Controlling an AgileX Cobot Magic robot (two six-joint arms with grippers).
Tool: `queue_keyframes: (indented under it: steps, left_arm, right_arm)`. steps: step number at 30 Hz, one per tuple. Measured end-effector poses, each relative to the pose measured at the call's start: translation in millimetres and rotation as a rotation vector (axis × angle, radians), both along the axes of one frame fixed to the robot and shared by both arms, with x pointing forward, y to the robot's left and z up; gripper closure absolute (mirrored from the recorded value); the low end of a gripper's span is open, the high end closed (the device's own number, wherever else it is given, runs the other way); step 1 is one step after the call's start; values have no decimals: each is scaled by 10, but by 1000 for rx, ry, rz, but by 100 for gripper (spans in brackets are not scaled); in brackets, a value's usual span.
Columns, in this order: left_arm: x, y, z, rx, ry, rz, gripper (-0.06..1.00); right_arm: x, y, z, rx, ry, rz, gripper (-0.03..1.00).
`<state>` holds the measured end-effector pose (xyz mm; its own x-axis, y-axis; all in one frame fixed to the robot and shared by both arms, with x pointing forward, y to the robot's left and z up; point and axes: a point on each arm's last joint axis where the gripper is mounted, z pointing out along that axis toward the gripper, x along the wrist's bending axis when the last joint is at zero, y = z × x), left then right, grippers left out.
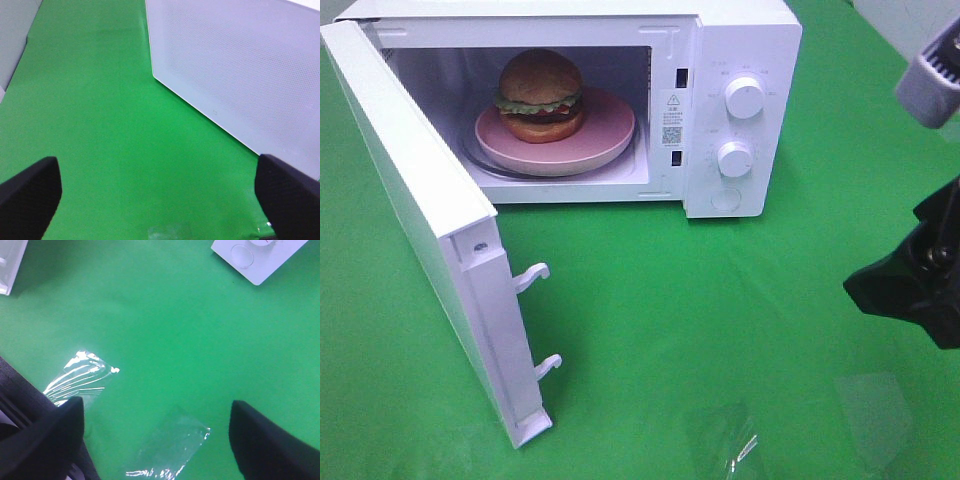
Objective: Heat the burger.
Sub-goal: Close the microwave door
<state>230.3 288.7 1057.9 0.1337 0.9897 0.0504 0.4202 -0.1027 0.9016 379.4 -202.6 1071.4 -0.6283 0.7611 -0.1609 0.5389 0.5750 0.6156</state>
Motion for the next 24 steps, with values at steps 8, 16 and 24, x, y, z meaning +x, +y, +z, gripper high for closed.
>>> queue_keyframes:
  steps: [8,16,24]
  left_arm:
    - [0,0,0,0,0,0,-3]
    - [0,0,0,0,0,0,-3]
    - [0,0,0,0,0,0,-3]
  right_arm:
    - [-74,-224,-123,19,16,-108,20]
    - [-181,-535,-24,130,-41,-312,20]
    - [-456,-787,19,201,-129,-473,20]
